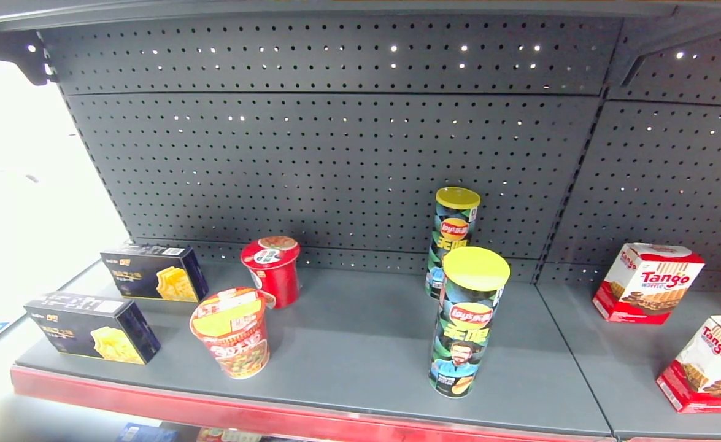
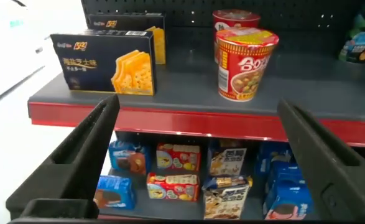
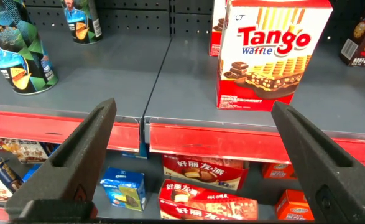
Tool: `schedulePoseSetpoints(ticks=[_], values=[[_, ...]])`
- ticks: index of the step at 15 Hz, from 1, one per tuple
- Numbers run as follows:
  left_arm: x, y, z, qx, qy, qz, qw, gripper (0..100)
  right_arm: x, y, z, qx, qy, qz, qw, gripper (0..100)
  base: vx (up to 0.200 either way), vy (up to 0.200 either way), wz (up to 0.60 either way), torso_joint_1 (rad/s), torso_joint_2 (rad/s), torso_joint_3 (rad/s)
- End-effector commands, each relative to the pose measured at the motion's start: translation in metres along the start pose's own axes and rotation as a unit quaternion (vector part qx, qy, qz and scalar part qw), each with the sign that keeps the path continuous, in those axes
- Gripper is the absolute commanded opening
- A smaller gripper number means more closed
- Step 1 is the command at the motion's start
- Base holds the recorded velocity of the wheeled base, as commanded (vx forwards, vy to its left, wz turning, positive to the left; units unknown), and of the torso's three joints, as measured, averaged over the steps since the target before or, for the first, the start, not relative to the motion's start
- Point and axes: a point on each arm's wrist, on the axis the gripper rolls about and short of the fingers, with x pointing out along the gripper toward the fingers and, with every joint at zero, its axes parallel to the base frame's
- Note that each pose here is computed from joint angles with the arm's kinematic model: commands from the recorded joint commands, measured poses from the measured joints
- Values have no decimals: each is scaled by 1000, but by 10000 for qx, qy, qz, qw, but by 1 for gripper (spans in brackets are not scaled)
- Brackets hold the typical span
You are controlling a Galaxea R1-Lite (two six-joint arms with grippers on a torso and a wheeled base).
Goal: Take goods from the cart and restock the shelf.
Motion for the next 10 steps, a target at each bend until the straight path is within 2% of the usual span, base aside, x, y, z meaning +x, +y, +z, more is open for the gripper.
schedulePoseSetpoints(ticks=[1,2,5,8,10], values=[[0,0,0,-109,-19,6,9999,100,0,0,0,-2,6,8,10000,100,0,0,0,0,0,0],[0,0,0,-262,-34,5,9997,100,0,0,0,-2,6,8,10000,100,0,0,0,0,0,0],[0,0,1,-215,-34,-80,9997,100,0,0,0,-2,6,1,10000,100,0,0,0,0,0,0],[0,0,1,-223,-33,-88,9997,100,0,0,0,-2,6,8,10000,100,-200,0,0,2,4,2],[0,0,1,-253,-33,-88,9996,100,0,0,0,-2,6,8,10000,100,0,0,0,0,0,0]])
